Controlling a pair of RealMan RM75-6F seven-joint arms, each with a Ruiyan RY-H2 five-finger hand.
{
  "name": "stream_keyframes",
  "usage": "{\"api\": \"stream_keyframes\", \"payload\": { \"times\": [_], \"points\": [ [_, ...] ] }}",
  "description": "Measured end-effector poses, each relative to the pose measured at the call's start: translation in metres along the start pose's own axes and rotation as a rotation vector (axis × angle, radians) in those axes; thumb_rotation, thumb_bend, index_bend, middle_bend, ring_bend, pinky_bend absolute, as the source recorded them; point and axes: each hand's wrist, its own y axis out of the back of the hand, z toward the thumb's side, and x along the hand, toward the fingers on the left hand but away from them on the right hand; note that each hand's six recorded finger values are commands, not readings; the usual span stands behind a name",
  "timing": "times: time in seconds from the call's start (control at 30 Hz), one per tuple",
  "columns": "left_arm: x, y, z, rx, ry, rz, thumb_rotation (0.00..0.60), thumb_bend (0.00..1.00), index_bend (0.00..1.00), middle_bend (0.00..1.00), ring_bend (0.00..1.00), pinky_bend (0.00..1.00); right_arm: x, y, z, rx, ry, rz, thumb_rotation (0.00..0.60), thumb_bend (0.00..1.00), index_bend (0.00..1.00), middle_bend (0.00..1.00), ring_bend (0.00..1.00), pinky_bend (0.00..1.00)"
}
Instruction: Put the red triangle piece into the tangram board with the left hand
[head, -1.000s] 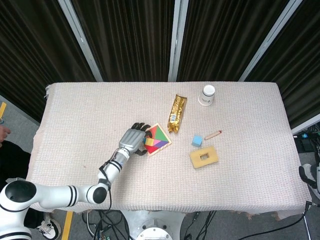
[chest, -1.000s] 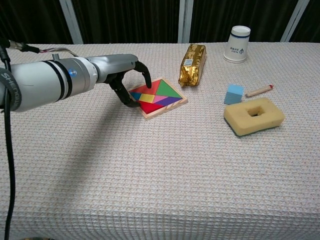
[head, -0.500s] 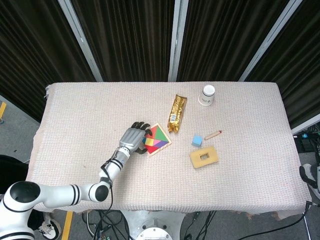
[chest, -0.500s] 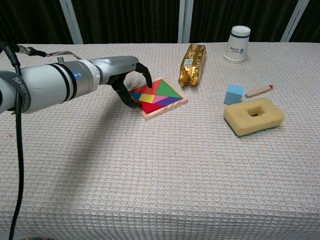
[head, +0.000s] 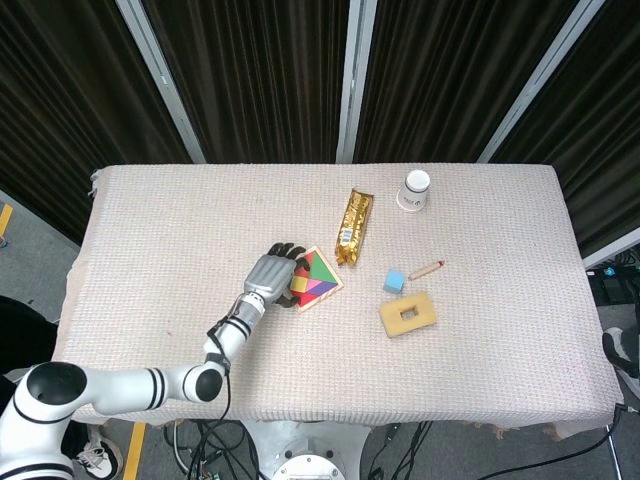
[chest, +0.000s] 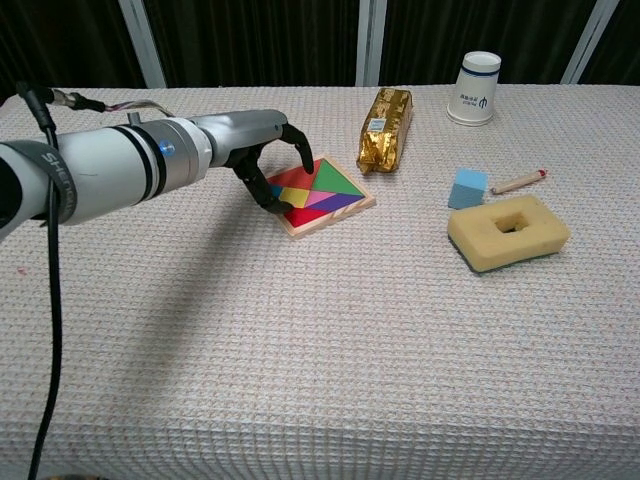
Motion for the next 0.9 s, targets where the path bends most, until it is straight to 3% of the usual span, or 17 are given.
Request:
{"api": "stream_keyframes", "payload": {
  "times": [0.2,0.33,0.5,0.63,0.77,0.9],
  "points": [
    [-0.014,0.017,-0.005,0.008,-0.007,0.047,0.6,0.25,0.28,0.08,0.0,0.02,0.0,-0.001,0.002,0.003,0.007,0.003,0.6,0.3,0.0,0.0,0.0,0.0],
    [-0.04,0.03,-0.026,0.013,0.008,0.1,0.6,0.24,0.26,0.08,0.0,0.02,0.0,-0.001,0.003,0.008,0.009,0.003,0.6,0.3,0.0,0.0,0.0,0.0],
    [-0.087,0.041,-0.064,0.034,0.034,0.212,0.6,0.23,0.21,0.08,0.0,0.03,0.0,0.001,0.009,0.014,0.022,-0.01,0.6,0.3,0.0,0.0,0.0,0.0],
    [-0.129,0.042,-0.096,0.13,0.043,0.296,0.6,0.2,0.2,0.08,0.0,0.03,0.0,0.004,0.016,0.017,0.046,-0.029,0.6,0.3,0.0,0.0,0.0,0.0],
    [-0.183,0.032,-0.139,0.218,0.107,0.322,0.6,0.17,0.2,0.08,0.0,0.02,0.001,0.002,0.024,0.021,0.071,-0.032,0.6,0.3,0.0,0.0,0.0,0.0],
    [-0.219,0.031,-0.168,0.255,0.169,0.341,0.6,0.16,0.2,0.08,0.0,0.02,0.002,-0.002,0.029,0.033,0.079,-0.027,0.6,0.3,0.0,0.0,0.0,0.0]
  ]
}}
